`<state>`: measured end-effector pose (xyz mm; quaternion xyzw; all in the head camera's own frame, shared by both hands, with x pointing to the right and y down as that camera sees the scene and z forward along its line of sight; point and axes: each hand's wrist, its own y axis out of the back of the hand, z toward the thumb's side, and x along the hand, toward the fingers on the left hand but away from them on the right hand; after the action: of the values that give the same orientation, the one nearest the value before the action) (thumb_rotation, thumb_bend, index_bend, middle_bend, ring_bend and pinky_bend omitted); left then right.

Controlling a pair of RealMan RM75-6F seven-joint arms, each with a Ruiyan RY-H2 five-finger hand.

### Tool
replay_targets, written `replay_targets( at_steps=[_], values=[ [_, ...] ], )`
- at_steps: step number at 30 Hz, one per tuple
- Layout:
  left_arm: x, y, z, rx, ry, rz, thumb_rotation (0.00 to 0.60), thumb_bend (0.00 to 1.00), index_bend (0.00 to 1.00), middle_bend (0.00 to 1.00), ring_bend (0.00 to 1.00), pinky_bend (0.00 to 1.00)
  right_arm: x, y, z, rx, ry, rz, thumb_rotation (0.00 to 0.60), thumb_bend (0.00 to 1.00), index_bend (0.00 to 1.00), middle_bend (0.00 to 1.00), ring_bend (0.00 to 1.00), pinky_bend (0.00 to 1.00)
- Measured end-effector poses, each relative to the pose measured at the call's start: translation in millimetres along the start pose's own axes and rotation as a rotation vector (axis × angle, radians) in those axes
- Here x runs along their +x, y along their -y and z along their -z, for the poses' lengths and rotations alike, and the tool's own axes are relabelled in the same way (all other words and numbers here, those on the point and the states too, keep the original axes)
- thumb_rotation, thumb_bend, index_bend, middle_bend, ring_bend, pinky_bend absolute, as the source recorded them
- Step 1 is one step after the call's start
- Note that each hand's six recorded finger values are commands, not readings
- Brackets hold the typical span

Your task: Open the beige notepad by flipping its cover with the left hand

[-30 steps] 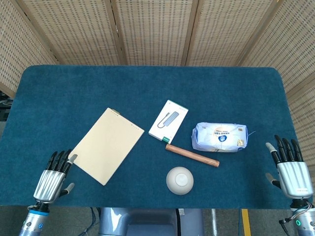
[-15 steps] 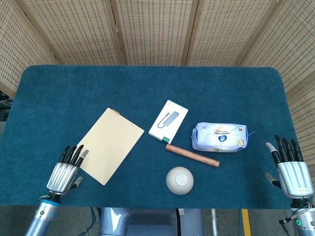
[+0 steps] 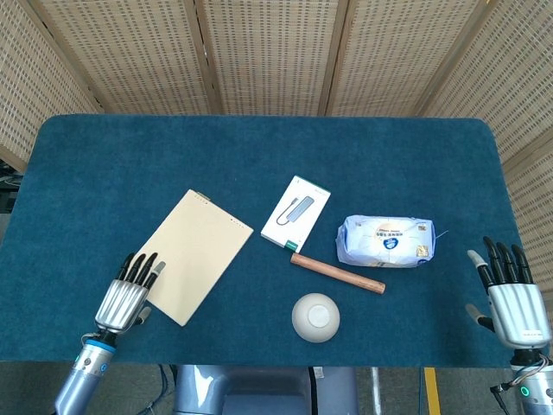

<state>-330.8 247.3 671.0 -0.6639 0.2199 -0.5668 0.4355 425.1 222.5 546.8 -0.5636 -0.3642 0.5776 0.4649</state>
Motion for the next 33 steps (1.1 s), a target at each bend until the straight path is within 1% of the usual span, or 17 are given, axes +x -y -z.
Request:
replay_targets(
  at_steps=[18,33],
  values=[
    [3.0,12.2,10.2,0.026,-0.003,0.019,0.6,0.25,0.02,0.0,0.0,0.0,0.0,-0.4,0.3,-0.006,0.003,0.001,0.6,0.1,0.14,0.0,0.0,0.0],
    [9.9,18.9,1.7,0.016,0.001,0.022,0.6,0.26,0.02,0.0,0.0,0.0,-0.3,-1.2,0.4,-0.012,0.002,0.004,0.6,0.1,0.14,0.0,0.0,0.0]
  ],
)
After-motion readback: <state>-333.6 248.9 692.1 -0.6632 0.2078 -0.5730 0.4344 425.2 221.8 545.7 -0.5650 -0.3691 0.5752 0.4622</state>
